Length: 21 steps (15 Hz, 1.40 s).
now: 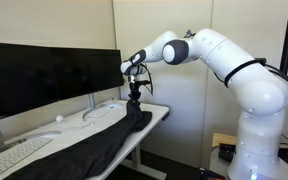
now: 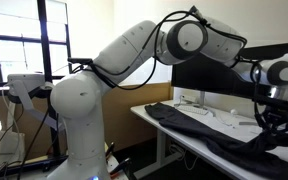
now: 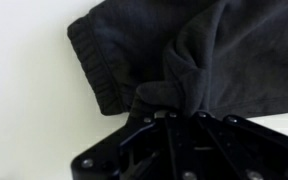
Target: Fold the trousers in half from right to left.
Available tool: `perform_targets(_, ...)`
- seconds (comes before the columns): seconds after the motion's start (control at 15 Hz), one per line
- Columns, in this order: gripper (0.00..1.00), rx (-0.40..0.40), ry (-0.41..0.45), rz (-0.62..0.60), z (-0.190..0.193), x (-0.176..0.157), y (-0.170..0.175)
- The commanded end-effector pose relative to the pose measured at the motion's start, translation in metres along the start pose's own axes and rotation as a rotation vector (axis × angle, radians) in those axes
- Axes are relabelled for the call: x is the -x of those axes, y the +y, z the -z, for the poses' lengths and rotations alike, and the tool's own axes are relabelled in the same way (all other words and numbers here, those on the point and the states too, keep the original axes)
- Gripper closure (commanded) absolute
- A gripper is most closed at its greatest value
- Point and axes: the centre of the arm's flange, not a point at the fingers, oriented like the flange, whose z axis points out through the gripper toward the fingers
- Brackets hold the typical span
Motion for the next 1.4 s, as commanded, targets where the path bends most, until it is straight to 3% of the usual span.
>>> perform_targets(0.0,0.94,0.012,0.029,0.015,0.02,0.05,-0.059)
perform_targets(0.87,0.95,0.08,0.062,0.123,0.049,0.099,-0.218)
perform_targets(1.13,0.95,0.107,0.091,0.128,0.039,0.101,-0.296)
perform_targets(1.33,0.95,0.12,0.111,0.131,0.031,0.104,-0.374)
